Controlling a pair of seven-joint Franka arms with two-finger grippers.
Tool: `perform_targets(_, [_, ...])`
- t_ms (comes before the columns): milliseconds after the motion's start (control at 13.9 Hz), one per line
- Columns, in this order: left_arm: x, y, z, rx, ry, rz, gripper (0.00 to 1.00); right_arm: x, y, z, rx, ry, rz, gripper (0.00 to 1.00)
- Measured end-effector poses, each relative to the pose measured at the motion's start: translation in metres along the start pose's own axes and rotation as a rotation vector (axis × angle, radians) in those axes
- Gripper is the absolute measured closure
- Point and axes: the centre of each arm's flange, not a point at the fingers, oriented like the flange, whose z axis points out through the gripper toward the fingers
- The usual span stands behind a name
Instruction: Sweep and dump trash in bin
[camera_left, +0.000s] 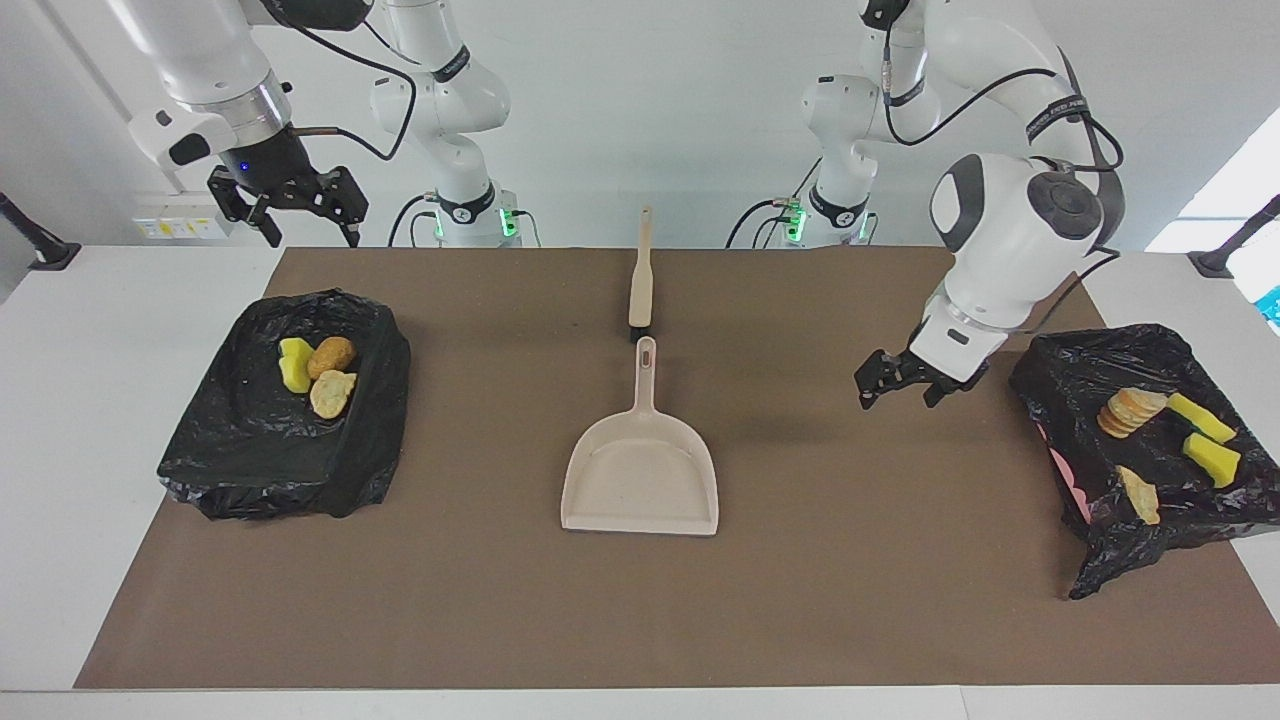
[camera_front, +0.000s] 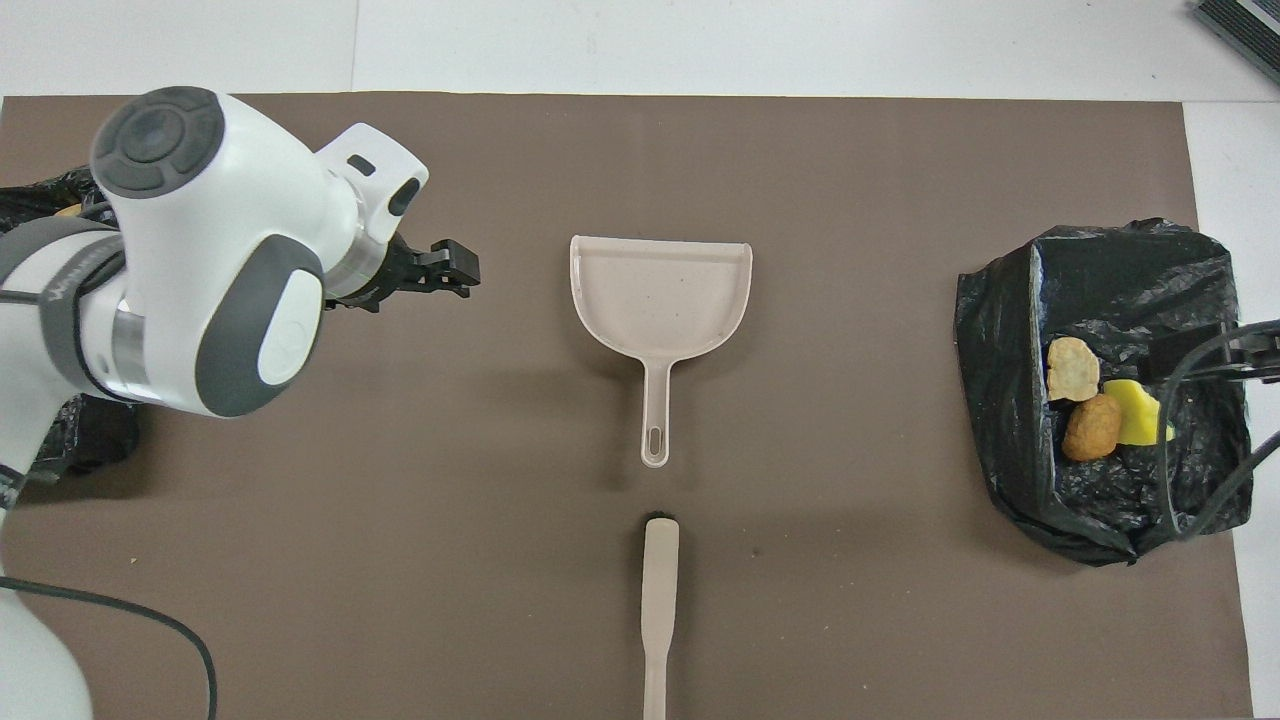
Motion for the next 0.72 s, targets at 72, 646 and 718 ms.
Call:
perform_targets(72, [0.001,-0.017,-0.003,0.0,-0.003,0.015,0.0,0.0,0.0,0.0,0.0,0.0,0.0,0.0])
perform_targets(646, [-0.023,-0.071,-0.072,0.053,0.001,0.117,0.0,0.0,0.0,0.0,0.0,0.0,0.0,0.0])
perform_targets(718, [-0.028,-0.07,-0.085,0.055,0.012,0.119,0.0,0.0,0.0,0.0,0.0,0.0,0.0,0.0])
